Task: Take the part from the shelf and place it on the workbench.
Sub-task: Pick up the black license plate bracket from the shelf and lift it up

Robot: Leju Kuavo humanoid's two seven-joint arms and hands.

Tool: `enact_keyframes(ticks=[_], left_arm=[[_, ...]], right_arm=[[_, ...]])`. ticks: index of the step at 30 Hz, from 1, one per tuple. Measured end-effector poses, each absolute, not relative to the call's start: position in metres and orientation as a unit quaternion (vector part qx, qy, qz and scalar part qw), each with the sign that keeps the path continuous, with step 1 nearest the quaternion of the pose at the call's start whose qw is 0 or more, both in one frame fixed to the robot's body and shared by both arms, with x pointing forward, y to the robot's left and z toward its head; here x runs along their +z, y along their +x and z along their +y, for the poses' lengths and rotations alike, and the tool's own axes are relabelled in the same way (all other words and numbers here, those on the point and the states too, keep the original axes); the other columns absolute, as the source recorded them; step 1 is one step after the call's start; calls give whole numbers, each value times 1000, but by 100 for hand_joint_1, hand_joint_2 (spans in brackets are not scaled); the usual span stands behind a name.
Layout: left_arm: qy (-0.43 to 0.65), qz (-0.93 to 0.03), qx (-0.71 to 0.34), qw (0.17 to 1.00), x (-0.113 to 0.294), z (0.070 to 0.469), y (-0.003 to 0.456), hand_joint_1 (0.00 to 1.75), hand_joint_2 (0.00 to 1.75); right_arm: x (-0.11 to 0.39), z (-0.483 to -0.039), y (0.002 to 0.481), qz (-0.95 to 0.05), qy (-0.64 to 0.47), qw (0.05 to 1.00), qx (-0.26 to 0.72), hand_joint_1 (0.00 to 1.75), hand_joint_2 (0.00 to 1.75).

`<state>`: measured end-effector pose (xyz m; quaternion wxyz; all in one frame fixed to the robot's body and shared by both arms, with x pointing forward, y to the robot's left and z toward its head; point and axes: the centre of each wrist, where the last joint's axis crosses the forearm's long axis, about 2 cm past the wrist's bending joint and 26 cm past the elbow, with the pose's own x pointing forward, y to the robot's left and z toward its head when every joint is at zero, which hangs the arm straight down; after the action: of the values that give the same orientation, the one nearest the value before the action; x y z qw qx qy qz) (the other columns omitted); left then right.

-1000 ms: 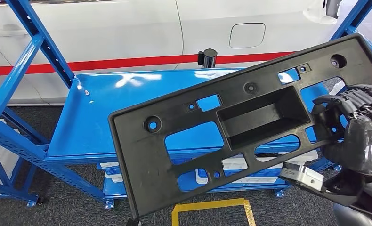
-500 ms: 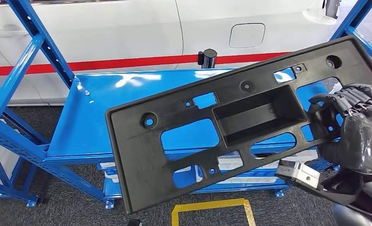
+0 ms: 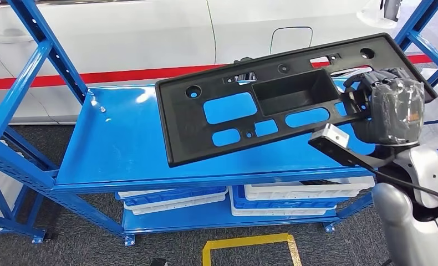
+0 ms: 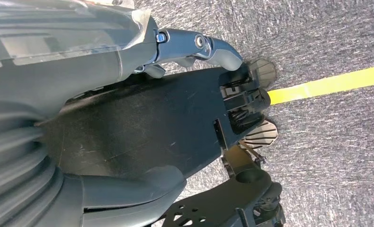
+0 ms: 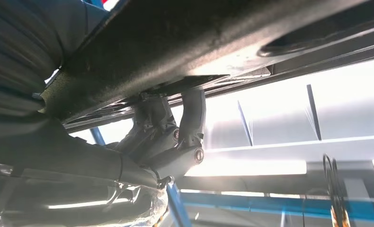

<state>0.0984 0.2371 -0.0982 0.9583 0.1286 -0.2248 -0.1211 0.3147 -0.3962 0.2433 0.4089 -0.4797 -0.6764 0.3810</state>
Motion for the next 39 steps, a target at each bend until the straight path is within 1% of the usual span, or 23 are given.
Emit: enact_keyframes(ticks=[11, 27, 39], left_arm=[[132, -215, -99, 963, -98, 238, 101, 0, 175], [155, -209, -68, 963, -97, 250, 109, 0, 175], [174, -191, -42, 965, -100, 258, 96, 0, 175]], right_arm=[[242, -370, 379, -668, -458, 430, 397, 175, 175], [242, -339, 413, -692, -417, 445, 387, 175, 175], [255, -331, 434, -707, -399, 445, 378, 175, 175]])
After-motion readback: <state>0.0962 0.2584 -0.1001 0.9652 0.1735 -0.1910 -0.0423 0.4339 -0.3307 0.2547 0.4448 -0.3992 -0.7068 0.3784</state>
